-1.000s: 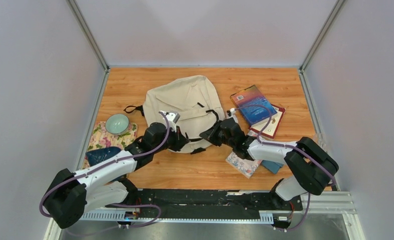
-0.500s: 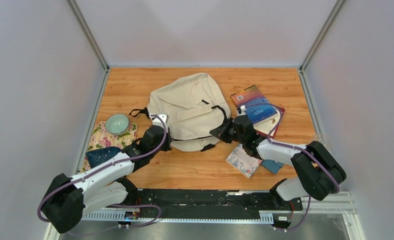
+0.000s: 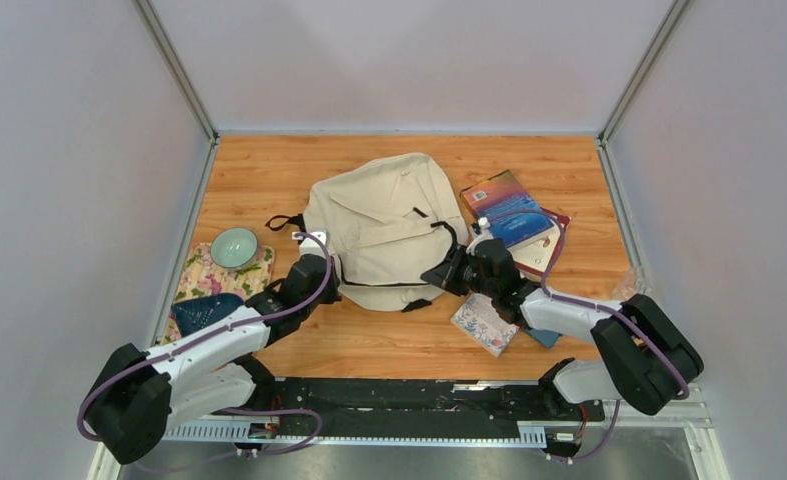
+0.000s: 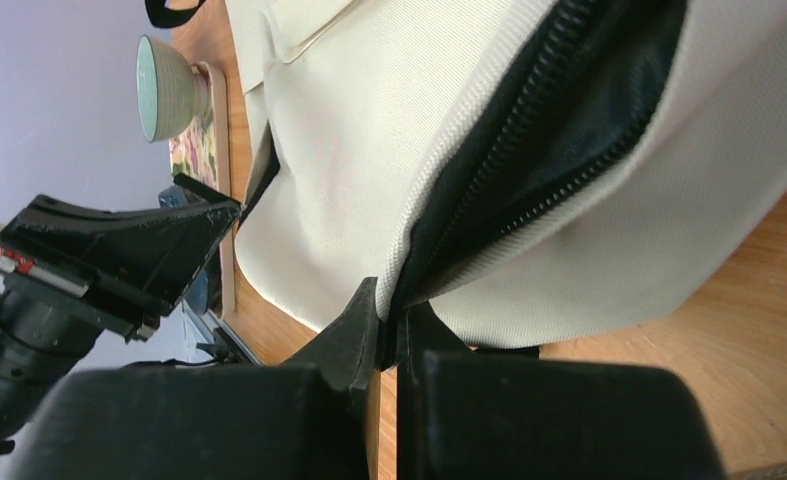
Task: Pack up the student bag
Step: Unzip the student bag at the center of the board.
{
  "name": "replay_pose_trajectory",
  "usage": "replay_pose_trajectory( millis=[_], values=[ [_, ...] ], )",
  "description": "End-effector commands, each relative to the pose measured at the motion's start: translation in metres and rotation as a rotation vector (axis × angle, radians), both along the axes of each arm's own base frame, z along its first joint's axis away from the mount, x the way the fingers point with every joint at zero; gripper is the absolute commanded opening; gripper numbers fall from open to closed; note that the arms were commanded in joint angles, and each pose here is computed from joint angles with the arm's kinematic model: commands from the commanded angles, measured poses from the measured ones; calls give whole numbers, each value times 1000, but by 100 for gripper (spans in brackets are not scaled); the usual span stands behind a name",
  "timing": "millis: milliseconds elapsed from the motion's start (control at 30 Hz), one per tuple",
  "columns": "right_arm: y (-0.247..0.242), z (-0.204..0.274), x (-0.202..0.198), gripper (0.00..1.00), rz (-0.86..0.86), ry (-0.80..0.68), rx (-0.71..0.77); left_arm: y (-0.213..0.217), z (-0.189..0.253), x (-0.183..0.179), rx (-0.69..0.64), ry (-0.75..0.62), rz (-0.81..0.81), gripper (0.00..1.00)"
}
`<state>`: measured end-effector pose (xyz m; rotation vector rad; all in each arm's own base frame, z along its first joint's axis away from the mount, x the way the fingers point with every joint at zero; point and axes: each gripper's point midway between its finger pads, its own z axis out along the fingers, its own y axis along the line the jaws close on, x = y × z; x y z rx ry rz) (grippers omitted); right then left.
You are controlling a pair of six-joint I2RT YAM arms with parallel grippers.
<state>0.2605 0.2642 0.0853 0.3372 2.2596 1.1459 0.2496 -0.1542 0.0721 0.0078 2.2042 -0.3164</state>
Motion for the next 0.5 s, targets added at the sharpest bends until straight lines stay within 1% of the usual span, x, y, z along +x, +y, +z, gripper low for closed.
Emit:
replay_pose_trajectory(
  millis=[0,200,467],
  values=[
    [-11,-2,-12,0,80,-67,-51,57,-21,0,191,2,191,0],
    [-4,-6,-34,0,233,-93,-48,63,-22,0,195,-34,196,0],
    [-1,-8,-39,0,282,-112,-55,79,-30,-2,282,7,240,0]
  ],
)
